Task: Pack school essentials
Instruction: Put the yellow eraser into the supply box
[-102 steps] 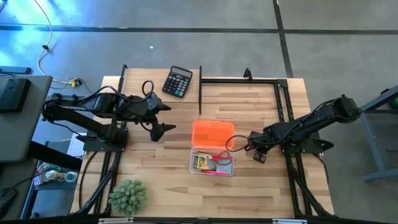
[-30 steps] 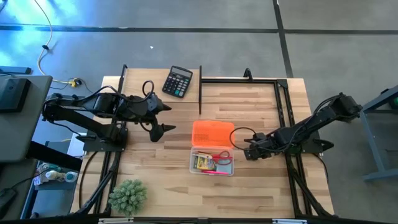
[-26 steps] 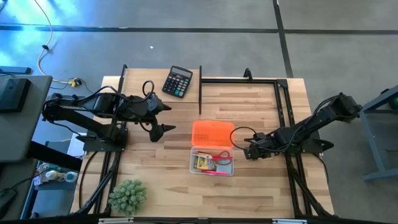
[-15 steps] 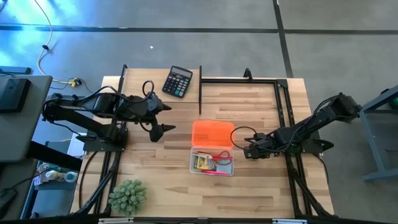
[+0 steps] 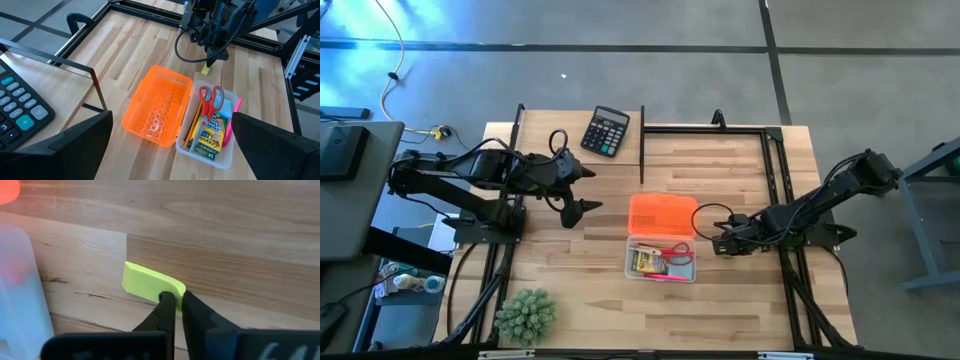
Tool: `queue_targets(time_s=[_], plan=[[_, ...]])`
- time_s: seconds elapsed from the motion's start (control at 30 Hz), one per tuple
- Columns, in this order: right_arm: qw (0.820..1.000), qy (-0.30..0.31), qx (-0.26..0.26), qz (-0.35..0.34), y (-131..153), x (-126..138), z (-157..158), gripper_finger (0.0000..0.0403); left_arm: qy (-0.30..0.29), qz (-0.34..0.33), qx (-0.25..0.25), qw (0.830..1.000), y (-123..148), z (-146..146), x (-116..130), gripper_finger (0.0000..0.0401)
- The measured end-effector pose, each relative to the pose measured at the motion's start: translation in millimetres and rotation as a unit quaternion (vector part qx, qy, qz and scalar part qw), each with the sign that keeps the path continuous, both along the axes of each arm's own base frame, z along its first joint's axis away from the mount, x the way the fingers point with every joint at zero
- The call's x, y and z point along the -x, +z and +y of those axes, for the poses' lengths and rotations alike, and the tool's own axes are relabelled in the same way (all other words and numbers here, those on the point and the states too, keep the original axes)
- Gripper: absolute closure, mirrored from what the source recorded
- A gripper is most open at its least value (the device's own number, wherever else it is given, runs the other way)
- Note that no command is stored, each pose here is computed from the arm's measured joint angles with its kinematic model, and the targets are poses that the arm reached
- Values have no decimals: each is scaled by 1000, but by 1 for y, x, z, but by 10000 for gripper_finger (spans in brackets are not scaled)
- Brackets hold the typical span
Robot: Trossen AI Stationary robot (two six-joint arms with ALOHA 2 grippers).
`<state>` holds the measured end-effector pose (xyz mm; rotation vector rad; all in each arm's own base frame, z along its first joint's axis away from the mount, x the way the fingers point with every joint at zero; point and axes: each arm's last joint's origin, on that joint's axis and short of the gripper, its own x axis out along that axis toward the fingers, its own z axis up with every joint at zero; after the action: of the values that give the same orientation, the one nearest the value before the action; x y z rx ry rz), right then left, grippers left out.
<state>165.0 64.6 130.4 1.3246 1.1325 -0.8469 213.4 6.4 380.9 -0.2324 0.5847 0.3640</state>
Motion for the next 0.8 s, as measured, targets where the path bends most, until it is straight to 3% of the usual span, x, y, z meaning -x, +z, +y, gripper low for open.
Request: queue_targets(time_s=[0.5, 0.8], plan=[[998, 56, 23, -6, 9, -3, 6, 403, 5, 0, -4, 1000, 0, 0, 0, 6], [995, 66, 47, -55, 29, -13, 19, 402, 8, 0, -6, 1000, 0, 1, 0, 6]])
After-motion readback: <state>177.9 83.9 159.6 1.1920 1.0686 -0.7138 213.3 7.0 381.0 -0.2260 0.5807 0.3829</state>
